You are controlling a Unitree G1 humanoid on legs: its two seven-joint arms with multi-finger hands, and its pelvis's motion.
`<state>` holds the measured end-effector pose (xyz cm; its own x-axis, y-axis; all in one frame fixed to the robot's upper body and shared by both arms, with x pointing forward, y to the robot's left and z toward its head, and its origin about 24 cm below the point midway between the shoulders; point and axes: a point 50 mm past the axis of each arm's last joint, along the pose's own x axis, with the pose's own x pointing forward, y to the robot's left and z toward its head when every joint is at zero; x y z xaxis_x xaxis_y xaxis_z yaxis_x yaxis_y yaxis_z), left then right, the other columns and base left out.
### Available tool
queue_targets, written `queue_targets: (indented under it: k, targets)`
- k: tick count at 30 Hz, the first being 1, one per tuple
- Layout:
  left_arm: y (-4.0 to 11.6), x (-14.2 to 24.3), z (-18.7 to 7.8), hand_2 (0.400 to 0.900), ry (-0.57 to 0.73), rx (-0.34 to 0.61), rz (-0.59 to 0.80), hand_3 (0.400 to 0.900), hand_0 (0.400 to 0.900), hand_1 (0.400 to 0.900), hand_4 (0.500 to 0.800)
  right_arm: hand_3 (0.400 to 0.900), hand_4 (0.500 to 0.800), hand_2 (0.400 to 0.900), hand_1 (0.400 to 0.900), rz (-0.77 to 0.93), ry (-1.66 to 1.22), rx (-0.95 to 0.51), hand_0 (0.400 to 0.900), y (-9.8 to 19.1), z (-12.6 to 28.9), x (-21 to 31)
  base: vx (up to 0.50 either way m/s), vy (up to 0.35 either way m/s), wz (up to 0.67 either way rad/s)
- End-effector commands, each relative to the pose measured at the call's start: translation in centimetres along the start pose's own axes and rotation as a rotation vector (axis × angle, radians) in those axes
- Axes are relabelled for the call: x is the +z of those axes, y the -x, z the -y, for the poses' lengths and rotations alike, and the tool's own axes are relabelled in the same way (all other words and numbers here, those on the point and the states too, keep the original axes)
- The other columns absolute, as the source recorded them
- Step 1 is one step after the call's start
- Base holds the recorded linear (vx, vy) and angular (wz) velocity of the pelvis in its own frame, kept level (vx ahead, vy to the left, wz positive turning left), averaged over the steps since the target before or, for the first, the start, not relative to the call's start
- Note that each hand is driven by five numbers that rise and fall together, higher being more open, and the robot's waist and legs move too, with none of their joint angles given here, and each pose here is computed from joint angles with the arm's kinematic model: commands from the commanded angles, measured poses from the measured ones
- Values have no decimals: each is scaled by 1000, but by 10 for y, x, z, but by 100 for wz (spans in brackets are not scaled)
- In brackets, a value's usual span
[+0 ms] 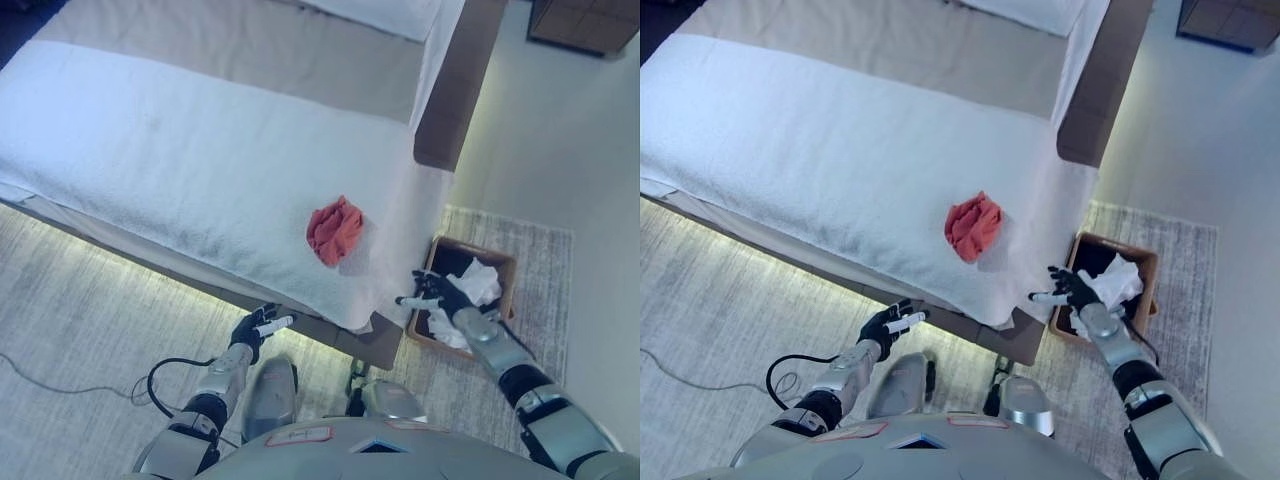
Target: Put the clothes on the bed into the basket.
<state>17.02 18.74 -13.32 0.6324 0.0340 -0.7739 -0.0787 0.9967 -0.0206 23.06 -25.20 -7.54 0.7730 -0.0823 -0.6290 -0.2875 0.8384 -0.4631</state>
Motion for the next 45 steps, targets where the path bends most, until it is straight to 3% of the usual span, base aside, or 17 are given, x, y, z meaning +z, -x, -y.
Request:
queue_targets:
  k: [1,4,8,16,28,35,37,38,39,40,45]
  targets:
    - [-4,22,-6,900,-30,44,82,900,900,900,800,900,800,900,900,234,146,-168,900,-5,40,64,43,105,10]
    - [-4,24,-3,900,-19,37,96,900,900,900,800,900,800,900,900,343,262,-207,900,-3,50,100,54,117,-32]
    - [-7,63,-2,900,-35,49,223,900,900,900,800,900,800,900,900,435,358,-276,900,-5,61,145,10,140,-33]
    - [-7,97,1,900,-69,62,324,900,900,900,800,900,800,900,900,599,359,-362,900,3,73,224,13,94,-15]
    - [-6,124,3,900,-30,84,401,900,900,900,800,900,800,900,900,718,255,-416,900,18,87,280,-6,2,10]
    - [-7,132,5,900,-45,83,406,900,900,900,800,900,800,900,900,757,213,-350,900,21,74,303,18,-11,8]
    - [-7,132,4,900,-46,87,406,900,900,900,800,841,765,841,841,770,189,-330,841,22,70,306,28,-4,5]
    - [-7,132,4,900,-47,89,405,900,900,900,800,753,712,753,753,776,194,-315,753,22,66,307,25,-3,4]
    - [-7,131,4,900,-48,93,404,900,900,900,800,645,647,645,645,781,194,-307,645,22,63,308,0,0,0]
    - [-7,131,3,900,-50,97,403,900,900,900,800,400,500,400,400,785,195,-297,400,22,60,309,19,-11,5]
    - [-8,128,1,900,-61,108,390,900,900,900,800,400,500,400,400,787,192,-273,400,21,53,307,13,-6,4]
